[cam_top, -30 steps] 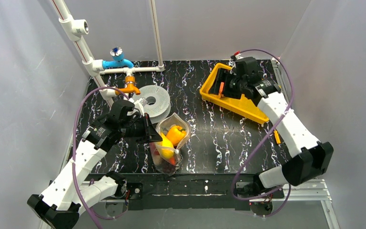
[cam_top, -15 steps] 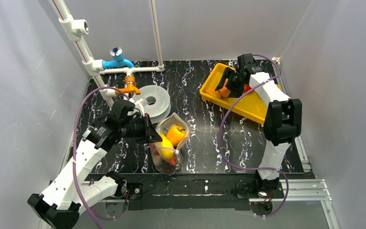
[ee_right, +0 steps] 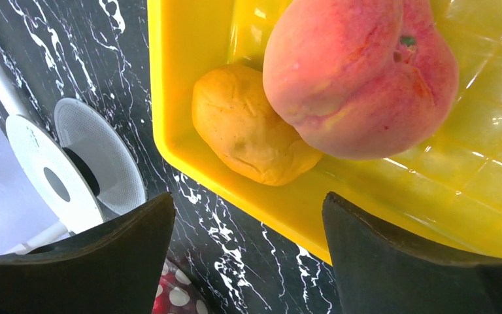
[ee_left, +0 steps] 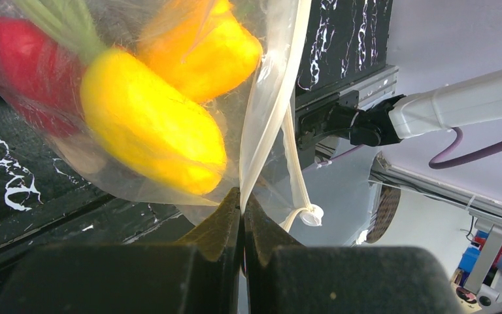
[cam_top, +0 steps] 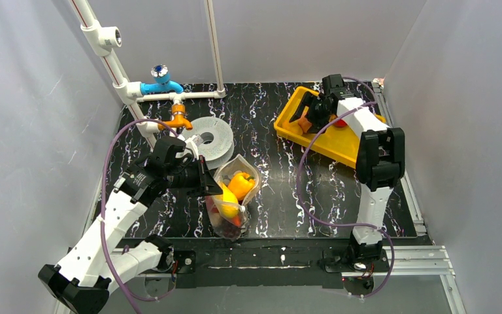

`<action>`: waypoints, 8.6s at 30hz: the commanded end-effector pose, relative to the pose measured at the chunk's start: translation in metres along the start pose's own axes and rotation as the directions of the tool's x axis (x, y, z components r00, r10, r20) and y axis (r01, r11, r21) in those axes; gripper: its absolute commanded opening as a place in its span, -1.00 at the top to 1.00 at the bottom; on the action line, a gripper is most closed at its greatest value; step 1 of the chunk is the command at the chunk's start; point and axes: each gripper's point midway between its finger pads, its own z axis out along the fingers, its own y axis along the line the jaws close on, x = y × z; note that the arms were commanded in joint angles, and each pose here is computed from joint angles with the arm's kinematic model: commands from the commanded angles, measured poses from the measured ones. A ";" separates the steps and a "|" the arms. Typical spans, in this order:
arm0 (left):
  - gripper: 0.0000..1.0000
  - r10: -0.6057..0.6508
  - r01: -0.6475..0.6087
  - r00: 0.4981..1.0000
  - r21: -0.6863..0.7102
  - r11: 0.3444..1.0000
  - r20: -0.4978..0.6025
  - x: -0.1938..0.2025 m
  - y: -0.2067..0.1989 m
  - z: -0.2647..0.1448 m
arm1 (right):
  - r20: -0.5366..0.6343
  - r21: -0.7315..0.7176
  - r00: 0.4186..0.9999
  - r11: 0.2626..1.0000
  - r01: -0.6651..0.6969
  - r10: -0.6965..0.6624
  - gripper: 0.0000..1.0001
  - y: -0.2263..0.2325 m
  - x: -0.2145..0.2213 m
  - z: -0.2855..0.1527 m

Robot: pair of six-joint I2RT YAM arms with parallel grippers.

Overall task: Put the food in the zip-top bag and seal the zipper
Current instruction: Pick up the fake fruit from the bin, then place the fake fruit in the zipper food storage bag, then adjust the zipper food storage bag at the center of the board.

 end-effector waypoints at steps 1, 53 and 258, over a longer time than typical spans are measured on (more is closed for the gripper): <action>1.00 0.017 -0.017 1.000 0.009 1.000 -0.004 0.004 -0.002 -0.005 | 0.045 -0.028 0.998 0.999 -0.034 0.036 -0.74 0.005 -0.006 0.006; 1.00 0.009 -0.009 1.000 -0.007 1.000 -0.009 0.006 0.002 -0.006 | 0.275 0.200 0.920 0.953 0.229 -0.279 0.75 0.007 -0.035 -0.053; 0.21 0.218 -0.176 0.973 -0.358 0.917 0.081 -0.063 0.030 -0.019 | 0.533 -0.023 -0.175 -0.221 0.975 -0.828 0.97 0.147 0.342 -0.181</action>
